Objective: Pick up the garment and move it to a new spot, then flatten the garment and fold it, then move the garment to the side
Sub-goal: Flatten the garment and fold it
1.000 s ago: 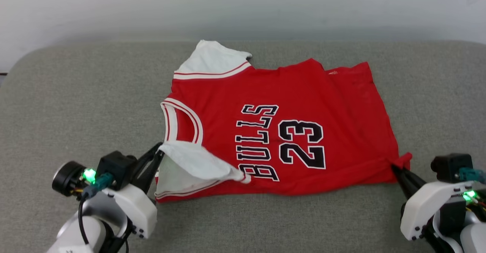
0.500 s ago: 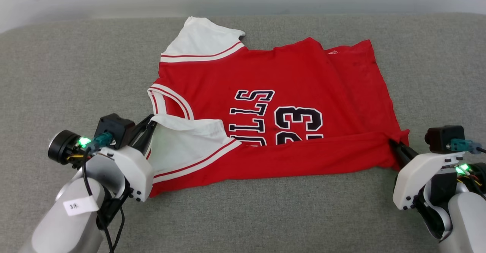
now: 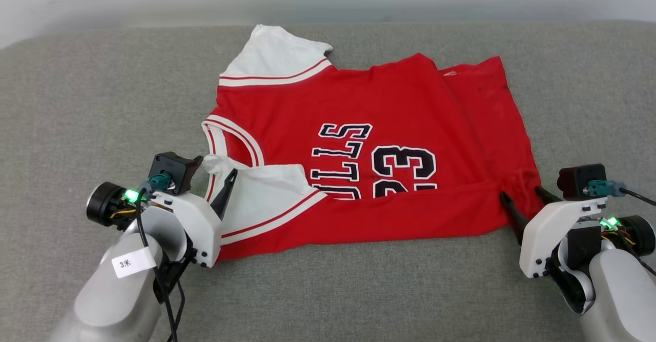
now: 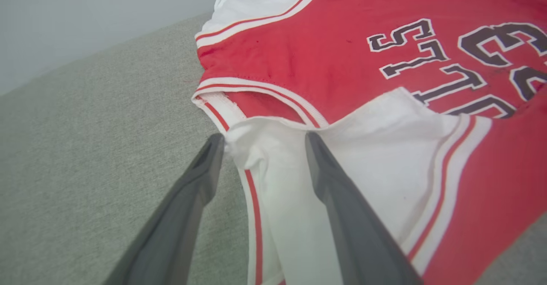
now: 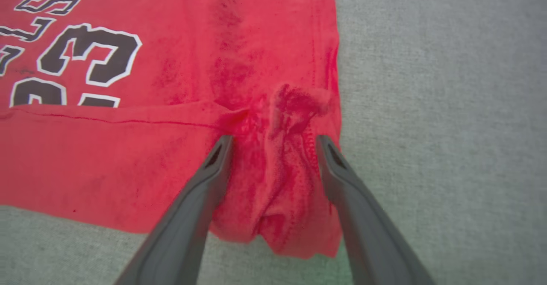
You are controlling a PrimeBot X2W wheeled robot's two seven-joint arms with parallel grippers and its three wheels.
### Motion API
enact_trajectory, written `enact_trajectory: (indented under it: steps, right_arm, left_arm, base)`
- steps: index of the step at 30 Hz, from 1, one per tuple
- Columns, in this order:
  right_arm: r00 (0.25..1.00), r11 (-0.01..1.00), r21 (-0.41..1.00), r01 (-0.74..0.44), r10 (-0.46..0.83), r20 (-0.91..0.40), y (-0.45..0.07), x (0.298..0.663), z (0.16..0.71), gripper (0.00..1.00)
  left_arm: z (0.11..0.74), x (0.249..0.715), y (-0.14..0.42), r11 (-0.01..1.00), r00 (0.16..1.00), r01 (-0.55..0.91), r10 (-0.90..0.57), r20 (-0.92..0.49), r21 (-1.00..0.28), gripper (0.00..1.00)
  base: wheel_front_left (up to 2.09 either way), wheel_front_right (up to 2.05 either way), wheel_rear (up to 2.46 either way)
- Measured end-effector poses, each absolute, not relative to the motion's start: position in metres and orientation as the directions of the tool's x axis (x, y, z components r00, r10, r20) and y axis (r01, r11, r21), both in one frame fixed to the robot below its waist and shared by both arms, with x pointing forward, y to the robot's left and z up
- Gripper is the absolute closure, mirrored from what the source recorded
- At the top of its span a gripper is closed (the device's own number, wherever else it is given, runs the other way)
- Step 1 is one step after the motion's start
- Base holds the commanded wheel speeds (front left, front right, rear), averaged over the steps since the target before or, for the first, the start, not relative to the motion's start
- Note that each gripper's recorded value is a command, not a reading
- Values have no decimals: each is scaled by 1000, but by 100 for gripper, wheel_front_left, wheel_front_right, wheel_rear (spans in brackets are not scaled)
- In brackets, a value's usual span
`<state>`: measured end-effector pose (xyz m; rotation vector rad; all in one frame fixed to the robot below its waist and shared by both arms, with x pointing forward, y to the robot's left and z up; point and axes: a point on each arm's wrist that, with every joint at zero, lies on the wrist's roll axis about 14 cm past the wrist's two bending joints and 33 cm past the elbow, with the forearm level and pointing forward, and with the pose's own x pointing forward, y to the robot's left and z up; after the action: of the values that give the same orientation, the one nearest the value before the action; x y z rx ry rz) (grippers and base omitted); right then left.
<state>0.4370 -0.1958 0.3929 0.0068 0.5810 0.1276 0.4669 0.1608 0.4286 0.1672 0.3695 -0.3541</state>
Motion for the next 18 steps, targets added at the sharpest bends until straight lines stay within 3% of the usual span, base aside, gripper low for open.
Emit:
enact_trajectory:
  steps: [8, 18]
  right_arm:
    - [848, 984, 15, -177, 160, -505, -191, 430, 432, 0]
    - [825, 990, 5, -143, 122, -551, -207, 396, 457, 0]
  left_arm:
    - [469, 456, 173, 974, 942, 208, -224, -248, -90, 0]
    - [446, 393, 171, 970, 894, 96, -182, -409, -222, 0]
  base:
    - [0, 0, 0]
    - [0, 0, 0]
